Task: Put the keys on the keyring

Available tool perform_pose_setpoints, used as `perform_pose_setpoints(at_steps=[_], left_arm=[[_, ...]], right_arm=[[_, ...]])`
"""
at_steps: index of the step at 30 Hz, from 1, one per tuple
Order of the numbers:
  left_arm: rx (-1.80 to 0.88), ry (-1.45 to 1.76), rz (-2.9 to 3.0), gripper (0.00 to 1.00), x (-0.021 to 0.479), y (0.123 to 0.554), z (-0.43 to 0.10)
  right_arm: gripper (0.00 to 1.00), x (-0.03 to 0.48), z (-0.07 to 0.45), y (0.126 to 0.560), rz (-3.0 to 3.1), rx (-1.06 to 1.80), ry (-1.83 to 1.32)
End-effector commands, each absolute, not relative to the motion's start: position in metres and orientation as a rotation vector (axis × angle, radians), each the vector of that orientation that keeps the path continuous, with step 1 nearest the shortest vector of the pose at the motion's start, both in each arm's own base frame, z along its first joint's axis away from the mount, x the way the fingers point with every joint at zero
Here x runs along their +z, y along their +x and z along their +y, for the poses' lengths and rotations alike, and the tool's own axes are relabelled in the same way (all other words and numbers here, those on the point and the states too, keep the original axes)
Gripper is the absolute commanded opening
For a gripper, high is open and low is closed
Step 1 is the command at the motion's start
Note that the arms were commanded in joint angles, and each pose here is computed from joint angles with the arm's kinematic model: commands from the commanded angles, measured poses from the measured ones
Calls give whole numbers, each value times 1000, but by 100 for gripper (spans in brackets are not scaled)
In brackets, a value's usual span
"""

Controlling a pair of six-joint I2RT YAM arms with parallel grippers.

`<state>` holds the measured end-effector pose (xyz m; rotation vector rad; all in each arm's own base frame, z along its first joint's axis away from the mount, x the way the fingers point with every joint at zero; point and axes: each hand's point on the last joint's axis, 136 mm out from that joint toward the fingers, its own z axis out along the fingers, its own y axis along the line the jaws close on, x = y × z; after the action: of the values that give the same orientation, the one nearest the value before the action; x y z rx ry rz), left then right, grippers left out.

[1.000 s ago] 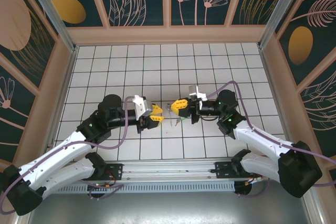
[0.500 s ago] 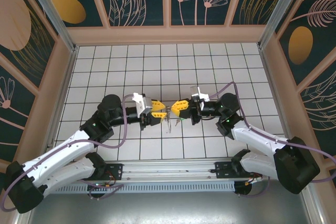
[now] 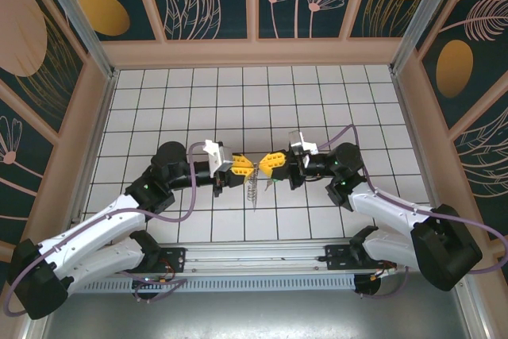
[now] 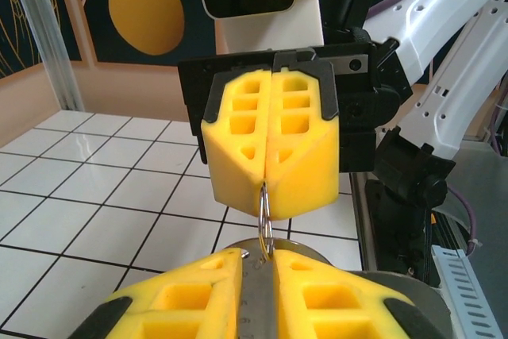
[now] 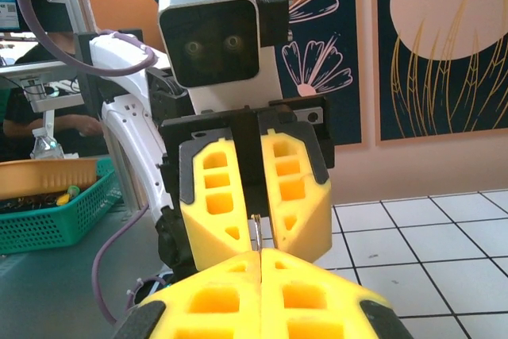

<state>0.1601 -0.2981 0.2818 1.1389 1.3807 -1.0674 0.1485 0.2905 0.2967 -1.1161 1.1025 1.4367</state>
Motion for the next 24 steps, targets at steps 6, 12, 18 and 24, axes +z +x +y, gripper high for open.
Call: perform_pose_setpoints(at_steps=[6, 12, 18, 24], left_arm=[[-1091, 1143, 1291, 13, 303, 153, -299], [-1099, 1147, 1300, 4, 300, 153, -300], [-1073, 1151, 1308, 0, 301, 155, -299], [-992, 1167, 1386, 0, 292, 164, -296]], right_arm=[[0, 298, 290, 147, 1064, 1445, -1122], [0, 298, 289, 146, 1058, 1453, -1120], [0, 299, 287, 146, 1057, 1453, -1114], [25, 280, 295, 167, 1223, 1380, -1094]])
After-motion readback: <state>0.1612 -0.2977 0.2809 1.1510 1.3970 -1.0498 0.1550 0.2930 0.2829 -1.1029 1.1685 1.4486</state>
